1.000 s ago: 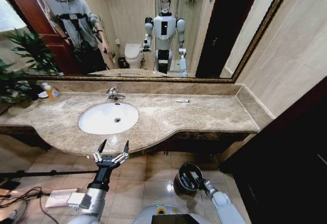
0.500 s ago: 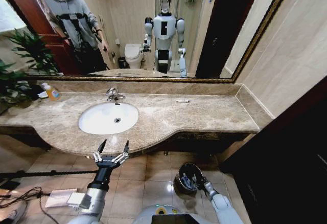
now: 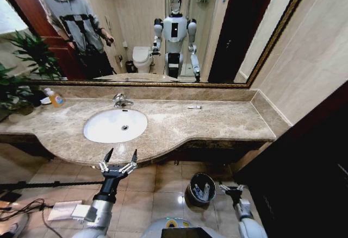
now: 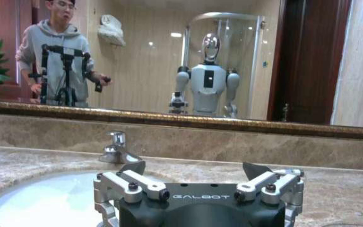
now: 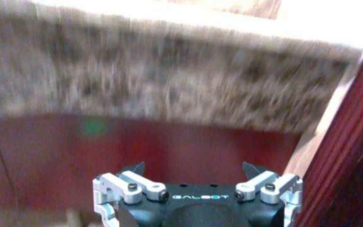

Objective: Pick up the trash from the sink and place it in the trash bin.

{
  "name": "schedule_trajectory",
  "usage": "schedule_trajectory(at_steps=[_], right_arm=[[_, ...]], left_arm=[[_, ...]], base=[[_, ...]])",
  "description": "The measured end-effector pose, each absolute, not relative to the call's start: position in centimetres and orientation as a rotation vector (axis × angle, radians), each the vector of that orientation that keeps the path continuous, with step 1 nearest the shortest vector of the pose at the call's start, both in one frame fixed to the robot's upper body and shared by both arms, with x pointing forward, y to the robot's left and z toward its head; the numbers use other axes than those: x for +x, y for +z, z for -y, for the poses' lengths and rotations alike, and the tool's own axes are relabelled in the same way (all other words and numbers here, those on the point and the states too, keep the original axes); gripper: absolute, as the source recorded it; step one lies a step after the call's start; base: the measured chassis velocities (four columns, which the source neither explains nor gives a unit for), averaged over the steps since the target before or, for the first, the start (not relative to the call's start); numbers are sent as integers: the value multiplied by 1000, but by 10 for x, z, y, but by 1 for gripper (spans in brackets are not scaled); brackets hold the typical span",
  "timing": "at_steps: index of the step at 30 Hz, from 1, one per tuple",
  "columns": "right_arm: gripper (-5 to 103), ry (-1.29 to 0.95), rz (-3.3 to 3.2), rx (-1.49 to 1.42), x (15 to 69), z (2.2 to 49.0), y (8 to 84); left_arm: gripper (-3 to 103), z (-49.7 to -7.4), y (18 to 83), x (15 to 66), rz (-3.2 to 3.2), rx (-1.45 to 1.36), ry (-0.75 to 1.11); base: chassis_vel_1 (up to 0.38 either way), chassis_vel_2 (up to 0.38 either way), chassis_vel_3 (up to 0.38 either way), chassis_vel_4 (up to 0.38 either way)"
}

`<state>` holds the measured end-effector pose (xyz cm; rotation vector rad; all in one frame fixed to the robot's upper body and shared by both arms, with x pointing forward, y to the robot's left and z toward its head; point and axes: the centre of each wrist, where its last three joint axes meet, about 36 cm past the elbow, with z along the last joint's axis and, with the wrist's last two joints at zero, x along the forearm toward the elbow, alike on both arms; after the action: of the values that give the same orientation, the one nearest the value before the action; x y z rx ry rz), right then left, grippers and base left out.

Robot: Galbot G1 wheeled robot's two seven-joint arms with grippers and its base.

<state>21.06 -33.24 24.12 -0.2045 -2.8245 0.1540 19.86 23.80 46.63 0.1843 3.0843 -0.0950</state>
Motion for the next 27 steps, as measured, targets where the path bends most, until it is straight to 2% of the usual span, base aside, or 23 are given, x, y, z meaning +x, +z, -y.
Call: schedule_trajectory(at_steps=[6, 12, 20, 27], right_arm=[[100, 122, 2987, -251, 215, 318, 320], [100, 76, 3152, -124, 242, 311, 390], [100, 77, 3232, 170, 296, 316, 413], [100, 183, 3164, 410, 362, 336, 430]], left_arm=[[100, -238, 466, 199, -3084, 184, -95], [100, -238, 466, 199, -3084, 184, -95], [100, -238, 466, 199, -3084, 185, -95], [100, -238, 466, 199, -3084, 184, -95]], base=[[0, 0, 0, 0], [0, 0, 0, 0], [0, 0, 0, 0], [0, 0, 0, 0]])
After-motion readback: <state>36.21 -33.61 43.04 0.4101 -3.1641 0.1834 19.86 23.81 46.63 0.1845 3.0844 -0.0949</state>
